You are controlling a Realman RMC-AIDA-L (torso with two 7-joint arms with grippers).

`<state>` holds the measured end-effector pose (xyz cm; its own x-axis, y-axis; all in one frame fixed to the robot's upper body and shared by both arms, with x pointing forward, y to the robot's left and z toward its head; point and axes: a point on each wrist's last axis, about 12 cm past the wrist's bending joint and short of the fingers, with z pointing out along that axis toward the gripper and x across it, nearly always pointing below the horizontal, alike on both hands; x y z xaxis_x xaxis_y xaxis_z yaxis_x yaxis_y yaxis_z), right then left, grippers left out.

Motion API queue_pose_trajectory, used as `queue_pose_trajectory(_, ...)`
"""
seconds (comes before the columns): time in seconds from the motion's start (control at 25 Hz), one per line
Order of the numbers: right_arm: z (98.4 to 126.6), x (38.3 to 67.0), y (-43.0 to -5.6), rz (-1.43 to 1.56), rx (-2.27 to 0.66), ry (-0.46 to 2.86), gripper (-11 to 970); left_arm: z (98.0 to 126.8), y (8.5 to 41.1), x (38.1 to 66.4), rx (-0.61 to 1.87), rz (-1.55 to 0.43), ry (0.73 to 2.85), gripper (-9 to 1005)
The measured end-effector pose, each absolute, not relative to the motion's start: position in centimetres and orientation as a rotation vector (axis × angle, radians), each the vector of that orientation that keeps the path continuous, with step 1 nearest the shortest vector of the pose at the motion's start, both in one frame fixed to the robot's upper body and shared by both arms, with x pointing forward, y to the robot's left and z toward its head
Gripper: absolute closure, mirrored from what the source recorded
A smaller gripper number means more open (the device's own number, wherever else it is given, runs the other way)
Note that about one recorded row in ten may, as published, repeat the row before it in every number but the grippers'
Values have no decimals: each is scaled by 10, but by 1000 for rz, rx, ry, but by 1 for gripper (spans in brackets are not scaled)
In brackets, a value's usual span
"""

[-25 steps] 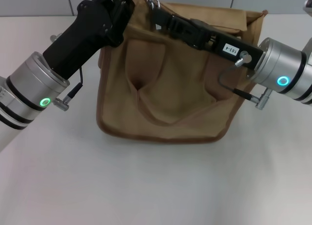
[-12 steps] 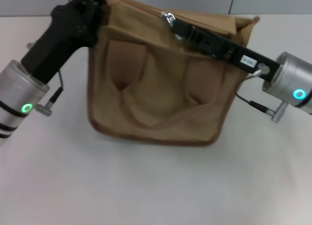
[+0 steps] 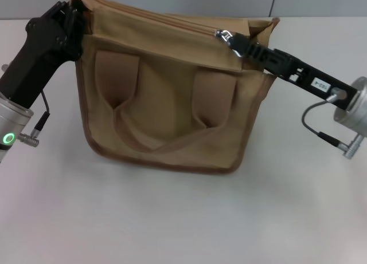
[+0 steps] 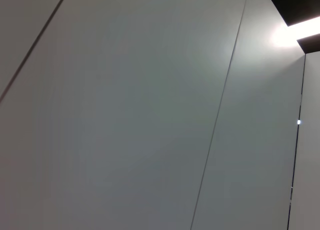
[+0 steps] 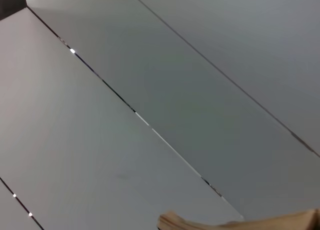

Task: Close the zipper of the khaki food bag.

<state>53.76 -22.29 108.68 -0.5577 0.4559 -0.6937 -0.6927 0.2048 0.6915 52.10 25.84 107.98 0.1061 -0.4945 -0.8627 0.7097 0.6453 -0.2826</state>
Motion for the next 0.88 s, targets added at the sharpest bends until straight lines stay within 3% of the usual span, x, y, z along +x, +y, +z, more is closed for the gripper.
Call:
queue_pose_trajectory(0.72, 1080, 511, -256, 1415, -170, 1412, 881, 1069, 262, 510, 264, -785, 1181, 955)
queue_pose_trajectory(0.88, 1079, 505, -255, 1367, -225, 1364, 718, 1066, 266, 506, 267, -776, 1196, 840)
